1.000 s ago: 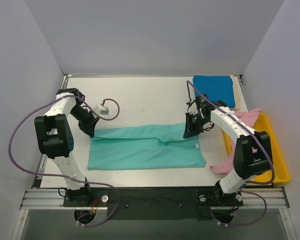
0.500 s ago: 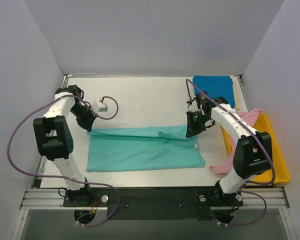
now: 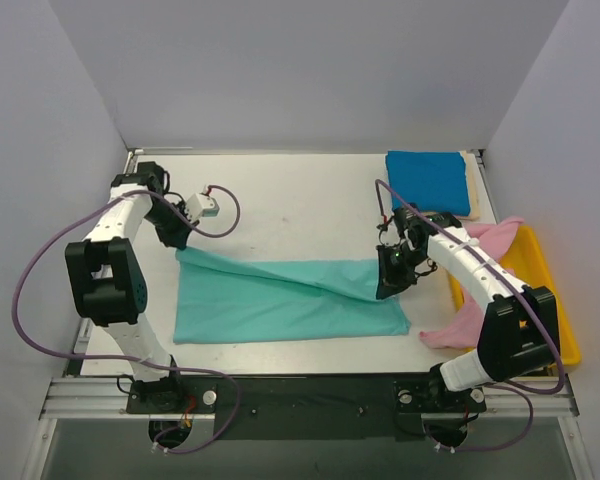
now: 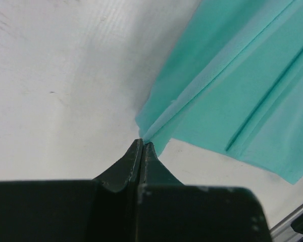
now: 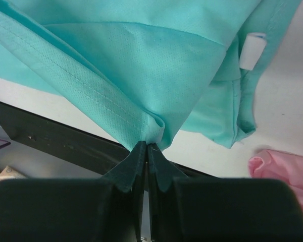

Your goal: Fold and stack the t-shirts

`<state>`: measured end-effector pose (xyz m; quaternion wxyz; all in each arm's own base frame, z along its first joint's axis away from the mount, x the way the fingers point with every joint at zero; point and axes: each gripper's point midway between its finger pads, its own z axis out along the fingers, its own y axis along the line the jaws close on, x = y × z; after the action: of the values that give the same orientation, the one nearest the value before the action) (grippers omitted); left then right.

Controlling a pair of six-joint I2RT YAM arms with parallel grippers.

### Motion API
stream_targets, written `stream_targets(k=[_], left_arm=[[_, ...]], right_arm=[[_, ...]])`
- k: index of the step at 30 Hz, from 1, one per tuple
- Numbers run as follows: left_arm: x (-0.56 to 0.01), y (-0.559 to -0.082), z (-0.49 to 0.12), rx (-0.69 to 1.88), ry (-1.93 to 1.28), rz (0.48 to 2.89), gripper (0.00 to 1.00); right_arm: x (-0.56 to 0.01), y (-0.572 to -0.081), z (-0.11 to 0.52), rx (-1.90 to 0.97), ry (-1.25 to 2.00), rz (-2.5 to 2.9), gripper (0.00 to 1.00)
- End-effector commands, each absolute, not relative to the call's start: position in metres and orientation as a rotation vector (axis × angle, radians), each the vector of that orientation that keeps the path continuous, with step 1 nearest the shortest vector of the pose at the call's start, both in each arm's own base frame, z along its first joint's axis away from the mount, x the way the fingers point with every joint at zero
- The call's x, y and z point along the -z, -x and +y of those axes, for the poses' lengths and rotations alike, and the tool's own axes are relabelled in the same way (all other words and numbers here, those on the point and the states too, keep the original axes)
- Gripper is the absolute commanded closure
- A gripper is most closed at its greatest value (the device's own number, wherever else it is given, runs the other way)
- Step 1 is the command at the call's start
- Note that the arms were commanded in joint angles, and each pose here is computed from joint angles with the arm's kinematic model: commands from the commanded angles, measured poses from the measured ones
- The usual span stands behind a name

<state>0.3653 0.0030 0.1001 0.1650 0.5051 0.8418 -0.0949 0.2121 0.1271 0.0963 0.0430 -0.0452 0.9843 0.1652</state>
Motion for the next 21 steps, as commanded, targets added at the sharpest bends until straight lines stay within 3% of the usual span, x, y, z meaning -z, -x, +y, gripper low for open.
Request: stream_targets(k=[1, 11, 21], left_arm=[[-0.09, -0.34, 0.005, 0.305, -1.513, 2.407, 1.0], [-0.07, -0.288, 0.012, 0.414, -1.65, 2.511, 1.0], [-0.069, -0.265, 0.014, 0.472, -1.741, 2.531, 1.0]], right_arm=[[-0.079, -0.194, 0.131, -0.528, 0.077, 3.075, 1.0], [-0.052, -0.184, 0.119, -0.419, 0.084, 3.169, 1.0], [-0.046, -0.186, 0.117, -0.402, 0.109, 3.191, 1.0]])
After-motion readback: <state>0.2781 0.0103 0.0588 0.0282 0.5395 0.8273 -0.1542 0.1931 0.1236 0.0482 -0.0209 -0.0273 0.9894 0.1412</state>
